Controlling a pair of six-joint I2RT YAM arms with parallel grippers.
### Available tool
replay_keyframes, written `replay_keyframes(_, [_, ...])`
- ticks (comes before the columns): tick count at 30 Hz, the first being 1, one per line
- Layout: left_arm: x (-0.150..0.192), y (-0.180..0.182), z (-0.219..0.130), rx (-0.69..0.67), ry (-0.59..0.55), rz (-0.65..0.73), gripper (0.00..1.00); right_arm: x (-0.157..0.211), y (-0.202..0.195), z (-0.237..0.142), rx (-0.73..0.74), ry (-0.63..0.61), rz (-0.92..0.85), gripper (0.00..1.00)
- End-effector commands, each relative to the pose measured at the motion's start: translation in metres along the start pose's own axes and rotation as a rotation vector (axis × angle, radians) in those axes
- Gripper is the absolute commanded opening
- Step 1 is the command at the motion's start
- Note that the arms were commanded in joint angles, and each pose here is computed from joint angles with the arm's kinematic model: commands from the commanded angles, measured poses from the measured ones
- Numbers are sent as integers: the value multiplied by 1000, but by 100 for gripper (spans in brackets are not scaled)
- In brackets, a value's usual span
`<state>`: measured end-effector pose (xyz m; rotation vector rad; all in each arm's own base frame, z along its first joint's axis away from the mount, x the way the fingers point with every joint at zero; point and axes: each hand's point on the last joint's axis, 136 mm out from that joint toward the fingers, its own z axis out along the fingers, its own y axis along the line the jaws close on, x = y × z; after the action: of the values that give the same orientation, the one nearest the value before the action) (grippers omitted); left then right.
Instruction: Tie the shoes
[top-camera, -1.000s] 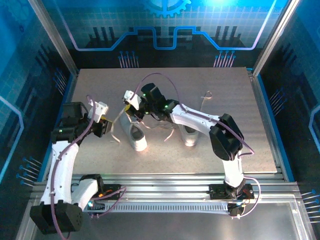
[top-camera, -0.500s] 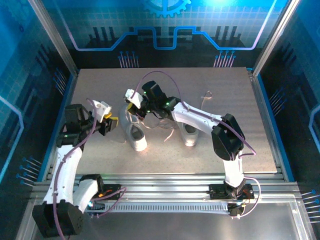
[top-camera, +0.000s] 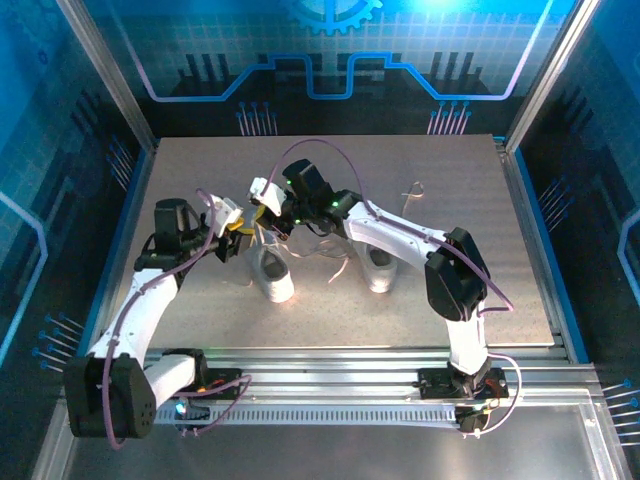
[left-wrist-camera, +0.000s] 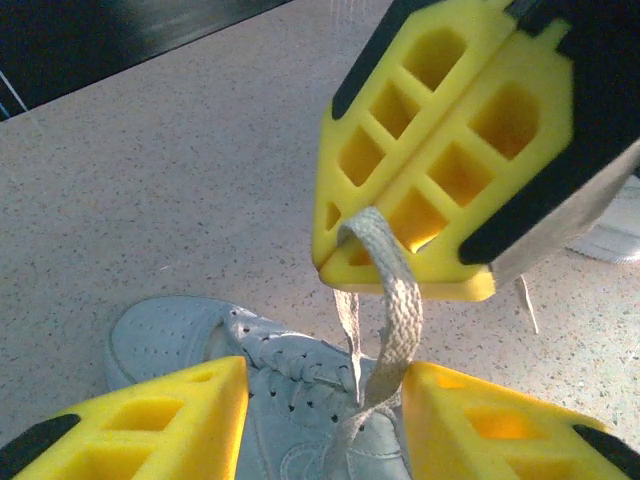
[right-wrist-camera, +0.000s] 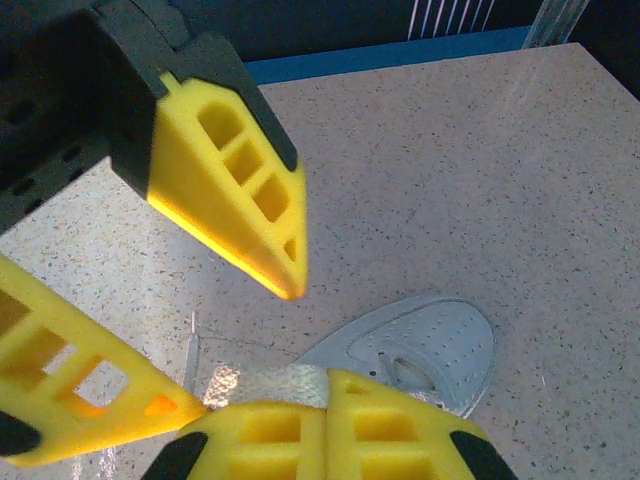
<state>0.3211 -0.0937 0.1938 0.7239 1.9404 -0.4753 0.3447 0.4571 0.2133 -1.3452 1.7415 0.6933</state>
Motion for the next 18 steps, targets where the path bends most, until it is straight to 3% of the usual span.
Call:
replay_keyframes(1, [-2,-9,9,61,-35,28,45,-14,-6,-6,-7,-31,-3,0])
replay_keyframes(5, [1,-11,18,78,-34,24,45,-14,-6,-5,-12,-27,2,0])
replay_keyframes(8, [-3,-11,19,75,-53,28,38,-12,-5,-4,-17,-19,1,0])
replay_keyframes(10, [-8,-10,18,66,-67,32,28,-10,-5,-4,-20,-14,2,0])
replay_keyframes(12, [-13,-8,16,52,-78,40,1,-9,-4,-4,-25,-9,5,0])
replay_keyframes(14, [-17,-7,12,33,-86,45,0,-7,-3,-4,-32,-3,10,0])
replay_keyframes(18, [-25,-8,3,3,-105,59,0,-1,-9,-16,-36,9,66,25])
